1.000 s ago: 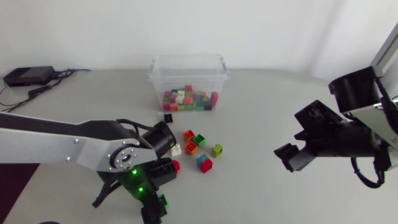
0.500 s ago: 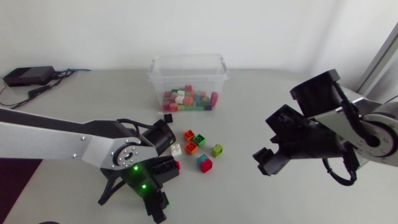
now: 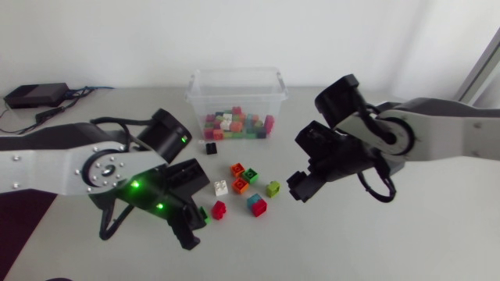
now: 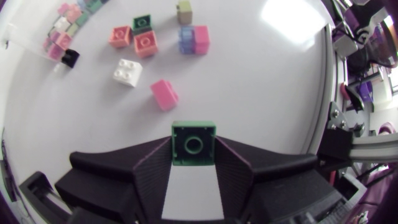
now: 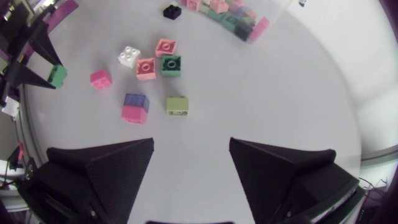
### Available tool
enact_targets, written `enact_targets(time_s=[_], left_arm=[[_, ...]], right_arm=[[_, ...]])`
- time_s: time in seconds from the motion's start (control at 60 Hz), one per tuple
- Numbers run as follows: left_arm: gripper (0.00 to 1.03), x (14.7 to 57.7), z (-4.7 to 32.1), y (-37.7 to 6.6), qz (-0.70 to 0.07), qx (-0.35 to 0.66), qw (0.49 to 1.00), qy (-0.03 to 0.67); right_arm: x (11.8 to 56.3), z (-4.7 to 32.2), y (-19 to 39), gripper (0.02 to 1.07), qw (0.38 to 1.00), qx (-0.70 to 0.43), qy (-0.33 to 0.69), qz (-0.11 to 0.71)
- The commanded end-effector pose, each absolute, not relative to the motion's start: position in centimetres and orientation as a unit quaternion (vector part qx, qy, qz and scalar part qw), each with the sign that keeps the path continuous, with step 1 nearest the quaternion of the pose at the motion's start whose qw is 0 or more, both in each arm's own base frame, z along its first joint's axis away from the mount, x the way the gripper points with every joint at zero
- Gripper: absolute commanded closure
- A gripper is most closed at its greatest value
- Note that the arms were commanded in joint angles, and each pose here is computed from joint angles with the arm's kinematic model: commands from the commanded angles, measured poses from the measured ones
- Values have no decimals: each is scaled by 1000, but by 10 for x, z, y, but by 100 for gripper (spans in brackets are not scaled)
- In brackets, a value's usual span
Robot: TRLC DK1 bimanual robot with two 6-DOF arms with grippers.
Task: Place the duplo bricks in the container
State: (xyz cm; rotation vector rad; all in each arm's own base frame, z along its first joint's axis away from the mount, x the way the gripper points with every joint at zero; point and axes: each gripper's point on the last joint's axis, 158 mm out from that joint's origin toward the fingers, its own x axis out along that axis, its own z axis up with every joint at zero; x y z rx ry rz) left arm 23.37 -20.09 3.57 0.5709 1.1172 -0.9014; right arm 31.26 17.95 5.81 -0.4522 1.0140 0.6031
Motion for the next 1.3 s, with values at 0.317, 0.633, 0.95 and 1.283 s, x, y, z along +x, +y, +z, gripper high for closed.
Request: enact_targets(time_s=[0.317,0.633,0.95,1.283], left_arm=[[71,311,133,-194,-369,222,815,389],[71,360,173,-198,-351,192,855,331],[71,402,198,-195,-330,163,883,291],[70,431,211,-195,-319,143,900,259]], right_arm=[[330,-5,210,19,757,-213,545,292],[346,-19,222,22,740,-220,564,293],[350,-30,228,33,723,-226,584,292],[341,-47,228,56,701,-233,609,290]])
